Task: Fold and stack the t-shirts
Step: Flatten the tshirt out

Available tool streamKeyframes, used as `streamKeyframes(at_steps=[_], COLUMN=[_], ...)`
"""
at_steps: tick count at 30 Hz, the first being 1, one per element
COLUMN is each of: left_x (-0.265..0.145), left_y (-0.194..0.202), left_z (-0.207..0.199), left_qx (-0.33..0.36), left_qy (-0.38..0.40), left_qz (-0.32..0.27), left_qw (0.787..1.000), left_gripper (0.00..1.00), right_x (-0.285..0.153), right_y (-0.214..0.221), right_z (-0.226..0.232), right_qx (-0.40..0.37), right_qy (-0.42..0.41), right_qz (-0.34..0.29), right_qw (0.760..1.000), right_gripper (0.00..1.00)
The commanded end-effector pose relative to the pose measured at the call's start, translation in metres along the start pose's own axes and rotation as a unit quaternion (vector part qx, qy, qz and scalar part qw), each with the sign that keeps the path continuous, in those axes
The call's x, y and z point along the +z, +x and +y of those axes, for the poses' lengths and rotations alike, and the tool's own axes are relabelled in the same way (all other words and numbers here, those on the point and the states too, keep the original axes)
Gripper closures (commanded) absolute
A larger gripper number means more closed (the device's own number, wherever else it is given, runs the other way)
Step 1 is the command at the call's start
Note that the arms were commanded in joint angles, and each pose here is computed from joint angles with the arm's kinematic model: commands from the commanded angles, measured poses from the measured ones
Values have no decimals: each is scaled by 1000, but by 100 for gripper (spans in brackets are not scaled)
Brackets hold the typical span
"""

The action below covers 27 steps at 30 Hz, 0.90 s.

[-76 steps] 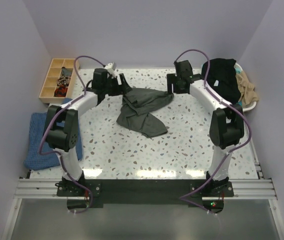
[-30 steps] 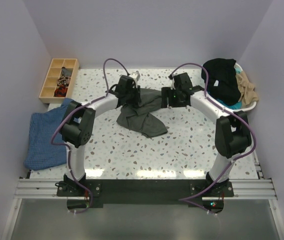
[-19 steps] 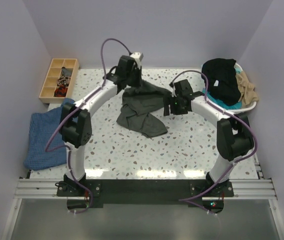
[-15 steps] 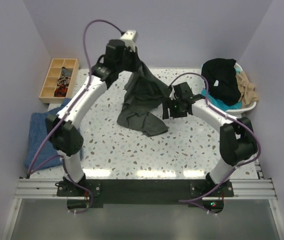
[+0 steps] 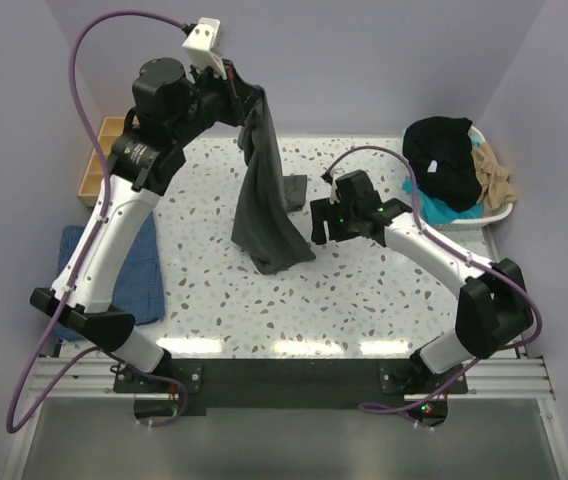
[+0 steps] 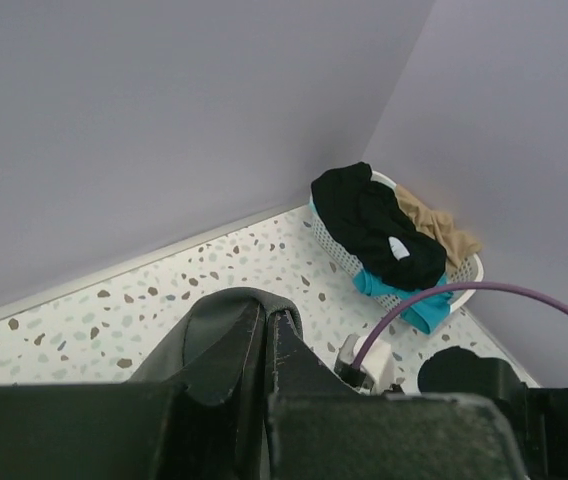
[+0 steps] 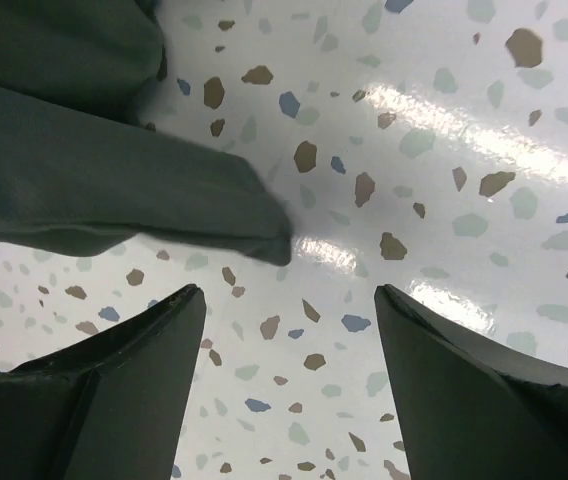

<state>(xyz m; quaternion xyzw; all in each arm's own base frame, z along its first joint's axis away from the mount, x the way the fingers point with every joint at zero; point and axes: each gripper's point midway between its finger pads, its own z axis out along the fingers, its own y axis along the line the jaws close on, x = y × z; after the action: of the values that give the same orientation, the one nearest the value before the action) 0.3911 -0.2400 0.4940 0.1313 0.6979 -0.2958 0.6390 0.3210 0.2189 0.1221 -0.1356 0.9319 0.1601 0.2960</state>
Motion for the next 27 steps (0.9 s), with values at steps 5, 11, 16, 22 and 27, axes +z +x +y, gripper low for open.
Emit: streamKeyframes(at_steps=[5, 11, 16, 22, 27], left_x=[-50, -17, 27, 64, 58], left_y=[-35, 60, 185, 256, 219], left_z=[-59, -98, -140, -160, -102], left_qx=[17, -25, -65, -25, -7], left_qy=[133, 263, 315, 270, 134], left_qz=[-13, 106, 217, 263, 186], left_qw=[991, 959, 921, 926, 973], left_gripper=[100, 96, 100, 19, 0], right_x=[-65, -119, -194, -238, -209], right_y=[-55, -61, -64, -68, -76], right_z=[8, -59, -99, -118, -107], right_qx=[-2, 38, 93, 106, 80], right_qy=[-6, 183, 298, 361, 336], right_qz=[-133, -186, -266, -302, -276], right_qw=[991, 965, 912, 876, 897], right_gripper=[25, 22, 20, 17, 16])
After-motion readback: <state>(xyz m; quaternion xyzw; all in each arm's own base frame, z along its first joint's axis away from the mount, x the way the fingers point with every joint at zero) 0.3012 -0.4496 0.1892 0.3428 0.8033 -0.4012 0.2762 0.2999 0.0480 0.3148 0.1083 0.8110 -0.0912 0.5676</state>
